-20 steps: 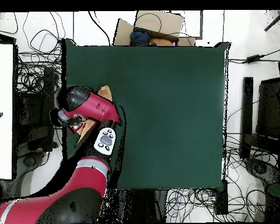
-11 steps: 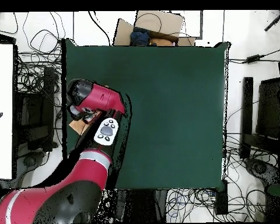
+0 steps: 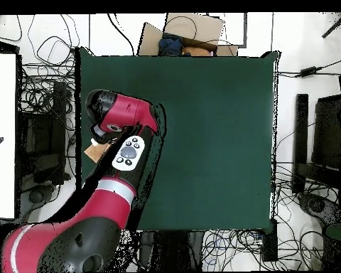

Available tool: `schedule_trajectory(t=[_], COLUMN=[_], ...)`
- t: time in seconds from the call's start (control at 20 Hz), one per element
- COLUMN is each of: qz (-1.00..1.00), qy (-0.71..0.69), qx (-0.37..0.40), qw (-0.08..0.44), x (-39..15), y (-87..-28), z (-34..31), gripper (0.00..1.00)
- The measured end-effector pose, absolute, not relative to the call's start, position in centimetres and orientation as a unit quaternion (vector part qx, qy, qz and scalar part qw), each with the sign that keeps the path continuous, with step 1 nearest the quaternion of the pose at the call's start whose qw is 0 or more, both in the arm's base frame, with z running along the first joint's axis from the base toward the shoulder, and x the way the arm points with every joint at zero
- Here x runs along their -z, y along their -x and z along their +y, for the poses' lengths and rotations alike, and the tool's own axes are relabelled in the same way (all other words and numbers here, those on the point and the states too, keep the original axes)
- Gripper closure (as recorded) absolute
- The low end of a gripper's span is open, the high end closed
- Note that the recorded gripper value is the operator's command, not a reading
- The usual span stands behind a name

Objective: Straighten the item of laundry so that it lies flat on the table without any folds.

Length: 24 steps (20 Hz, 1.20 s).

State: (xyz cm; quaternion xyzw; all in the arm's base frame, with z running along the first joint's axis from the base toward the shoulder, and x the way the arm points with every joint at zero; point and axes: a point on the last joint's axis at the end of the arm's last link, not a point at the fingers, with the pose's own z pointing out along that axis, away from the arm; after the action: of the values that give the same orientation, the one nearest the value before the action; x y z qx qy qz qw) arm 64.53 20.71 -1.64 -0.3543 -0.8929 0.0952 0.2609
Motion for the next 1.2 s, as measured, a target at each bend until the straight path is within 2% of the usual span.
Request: schedule_trajectory(t=[0.5,1.2], qz=[-0.884,-0.870], qy=[0.382,0.407], qx=[-0.095,-0.084], qw=[0.252,0.265], x=[-1.4,-1.4], y=[-65.2,-63.8], z=[19.9,19.0], gripper=[0.00,0.00])
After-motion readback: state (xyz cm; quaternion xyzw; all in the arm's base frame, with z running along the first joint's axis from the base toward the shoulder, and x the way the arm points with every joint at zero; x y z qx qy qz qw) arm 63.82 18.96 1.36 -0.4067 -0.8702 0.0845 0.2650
